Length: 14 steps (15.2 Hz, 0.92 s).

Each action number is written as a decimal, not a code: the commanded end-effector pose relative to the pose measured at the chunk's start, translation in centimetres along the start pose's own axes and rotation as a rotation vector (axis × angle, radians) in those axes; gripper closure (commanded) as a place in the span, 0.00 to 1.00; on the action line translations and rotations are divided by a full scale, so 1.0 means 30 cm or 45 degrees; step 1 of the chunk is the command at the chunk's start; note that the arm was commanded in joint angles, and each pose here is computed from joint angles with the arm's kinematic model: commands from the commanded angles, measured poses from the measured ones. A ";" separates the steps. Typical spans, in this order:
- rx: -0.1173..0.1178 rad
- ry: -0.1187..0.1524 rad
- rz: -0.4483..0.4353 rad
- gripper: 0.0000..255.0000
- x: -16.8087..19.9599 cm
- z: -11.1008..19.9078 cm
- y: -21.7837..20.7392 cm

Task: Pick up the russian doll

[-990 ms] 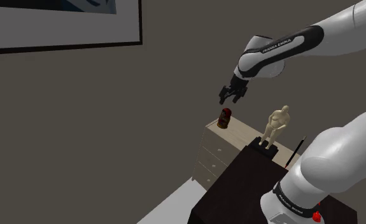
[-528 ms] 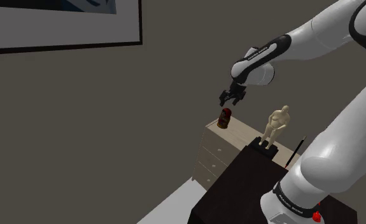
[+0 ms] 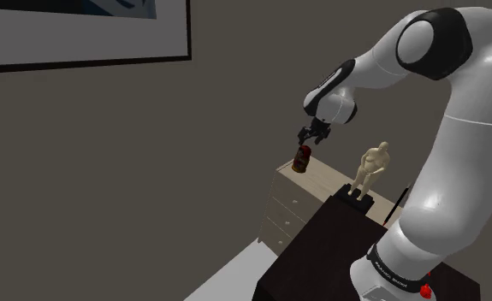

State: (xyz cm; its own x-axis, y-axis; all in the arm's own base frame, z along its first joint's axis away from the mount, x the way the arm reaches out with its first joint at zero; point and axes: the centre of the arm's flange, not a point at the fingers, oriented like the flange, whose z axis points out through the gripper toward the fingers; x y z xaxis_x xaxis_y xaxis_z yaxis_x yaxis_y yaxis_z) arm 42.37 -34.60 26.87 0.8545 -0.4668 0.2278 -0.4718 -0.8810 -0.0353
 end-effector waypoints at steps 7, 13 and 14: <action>-0.018 0.031 0.045 0.00 0.060 0.177 0.120; -0.018 0.031 0.045 0.00 0.041 0.255 0.123; -0.018 0.031 0.045 1.00 0.040 0.258 0.122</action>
State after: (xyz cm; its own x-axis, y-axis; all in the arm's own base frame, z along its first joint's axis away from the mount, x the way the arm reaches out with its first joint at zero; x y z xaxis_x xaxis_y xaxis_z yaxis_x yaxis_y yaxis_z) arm 43.34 -39.03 19.62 0.8318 -0.4953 0.2507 -0.5048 -0.8627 -0.0299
